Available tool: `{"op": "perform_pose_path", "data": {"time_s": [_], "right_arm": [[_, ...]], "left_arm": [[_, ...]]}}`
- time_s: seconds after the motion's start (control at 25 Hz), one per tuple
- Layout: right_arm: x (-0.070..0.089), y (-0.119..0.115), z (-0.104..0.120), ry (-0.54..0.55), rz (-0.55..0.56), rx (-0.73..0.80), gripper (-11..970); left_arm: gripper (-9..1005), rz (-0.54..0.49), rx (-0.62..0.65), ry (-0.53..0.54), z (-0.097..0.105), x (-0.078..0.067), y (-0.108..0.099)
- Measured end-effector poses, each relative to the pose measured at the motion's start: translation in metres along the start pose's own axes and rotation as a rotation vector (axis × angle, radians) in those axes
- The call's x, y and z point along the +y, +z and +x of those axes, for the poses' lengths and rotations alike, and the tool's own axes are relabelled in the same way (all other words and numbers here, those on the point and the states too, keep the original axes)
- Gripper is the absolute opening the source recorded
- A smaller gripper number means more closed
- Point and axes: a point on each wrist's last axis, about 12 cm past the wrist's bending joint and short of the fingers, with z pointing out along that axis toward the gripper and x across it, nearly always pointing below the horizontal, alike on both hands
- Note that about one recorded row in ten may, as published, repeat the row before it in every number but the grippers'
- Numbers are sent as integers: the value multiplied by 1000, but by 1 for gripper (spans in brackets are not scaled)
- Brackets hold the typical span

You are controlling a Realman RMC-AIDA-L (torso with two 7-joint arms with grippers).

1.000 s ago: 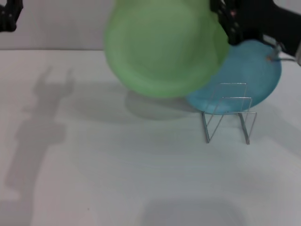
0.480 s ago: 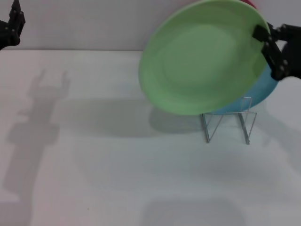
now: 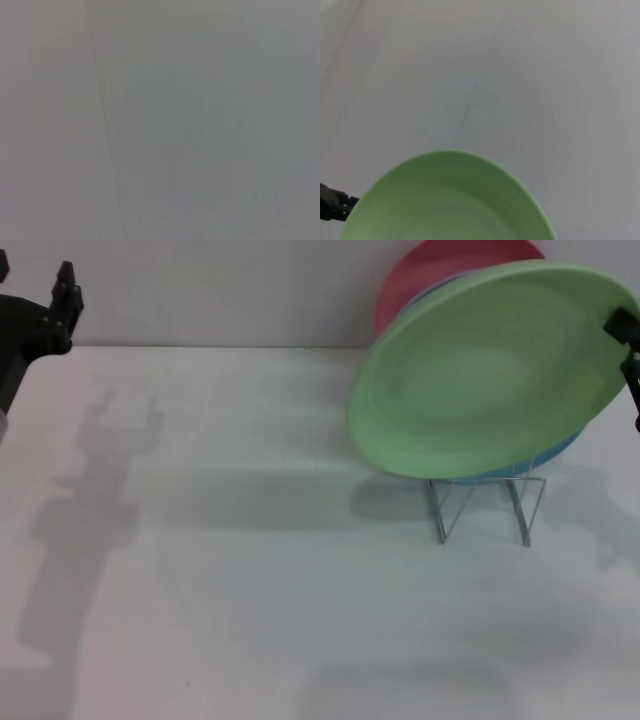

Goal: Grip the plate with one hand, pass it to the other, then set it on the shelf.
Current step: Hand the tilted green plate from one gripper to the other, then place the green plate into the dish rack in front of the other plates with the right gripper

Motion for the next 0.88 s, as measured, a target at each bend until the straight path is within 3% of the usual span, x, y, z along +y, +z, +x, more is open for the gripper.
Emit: {"op": "perform_pose_path", "data": {"time_s": [0.32,0.88], "right_arm": [[-8,-5,-1,-77,27,-2,30],[-17,-24,1,-108,85,36,30]], "left_arm": [[613,21,14,-3,4,-7,0],[612,38,27,-19,8,-11,1]]}}
